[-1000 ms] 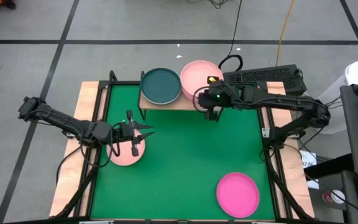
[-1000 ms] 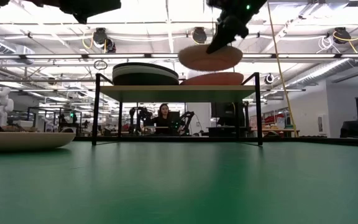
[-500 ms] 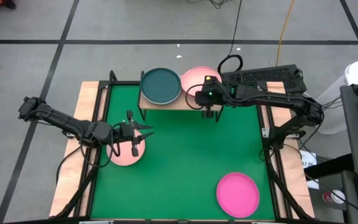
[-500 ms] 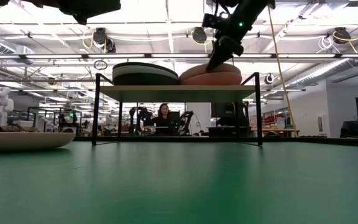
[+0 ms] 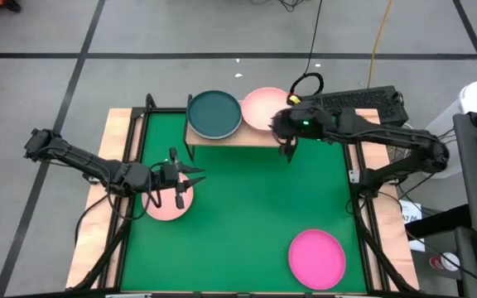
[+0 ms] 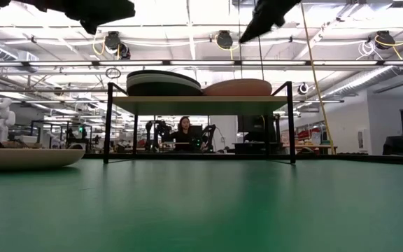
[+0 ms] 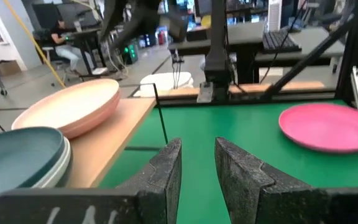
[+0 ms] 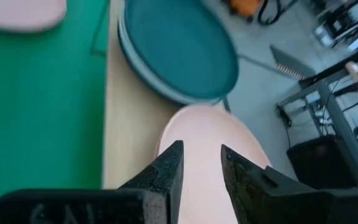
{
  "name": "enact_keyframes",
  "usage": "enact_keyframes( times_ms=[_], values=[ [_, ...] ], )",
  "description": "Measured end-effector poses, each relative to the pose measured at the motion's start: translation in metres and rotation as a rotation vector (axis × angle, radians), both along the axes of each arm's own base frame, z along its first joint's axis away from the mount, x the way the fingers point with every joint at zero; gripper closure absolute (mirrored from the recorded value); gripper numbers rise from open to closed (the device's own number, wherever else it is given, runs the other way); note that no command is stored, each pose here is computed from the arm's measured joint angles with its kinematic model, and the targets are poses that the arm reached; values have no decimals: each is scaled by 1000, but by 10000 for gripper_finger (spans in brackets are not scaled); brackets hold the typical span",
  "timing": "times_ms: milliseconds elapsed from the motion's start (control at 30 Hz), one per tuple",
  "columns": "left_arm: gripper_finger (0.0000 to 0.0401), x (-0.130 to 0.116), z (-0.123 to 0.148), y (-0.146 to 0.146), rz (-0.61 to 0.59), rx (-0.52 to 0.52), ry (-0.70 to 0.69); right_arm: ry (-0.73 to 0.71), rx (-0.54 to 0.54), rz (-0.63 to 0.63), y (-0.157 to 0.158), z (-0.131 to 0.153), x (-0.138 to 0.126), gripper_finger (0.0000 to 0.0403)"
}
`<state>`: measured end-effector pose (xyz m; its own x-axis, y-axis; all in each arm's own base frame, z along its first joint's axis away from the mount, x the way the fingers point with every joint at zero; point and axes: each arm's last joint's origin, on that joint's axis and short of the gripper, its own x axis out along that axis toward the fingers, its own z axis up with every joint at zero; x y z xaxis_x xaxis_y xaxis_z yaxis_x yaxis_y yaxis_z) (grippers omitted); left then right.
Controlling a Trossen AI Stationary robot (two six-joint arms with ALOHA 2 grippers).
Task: Place and stack plates onto a shelf
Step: Stack the light yellow plate on top of the other light yellow plate on the shelf
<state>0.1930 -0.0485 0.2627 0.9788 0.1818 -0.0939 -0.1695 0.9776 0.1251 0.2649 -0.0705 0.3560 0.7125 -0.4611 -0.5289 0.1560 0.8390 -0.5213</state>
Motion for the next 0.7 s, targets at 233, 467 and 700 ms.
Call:
enact_keyframes(
  times_ms=[233, 467, 700],
  values=[
    [298, -2, -1, -1, 9, -30, 189, -230, 139, 86, 35, 37, -35, 310],
    [298, -10, 0, -4, 141, -261, 588, -317, 199, 251, 64, 52, -52, 310],
    [298, -15, -38, -10, 199, -406, 978, -333, 205, 319, 78, 55, -54, 310]
  ],
)
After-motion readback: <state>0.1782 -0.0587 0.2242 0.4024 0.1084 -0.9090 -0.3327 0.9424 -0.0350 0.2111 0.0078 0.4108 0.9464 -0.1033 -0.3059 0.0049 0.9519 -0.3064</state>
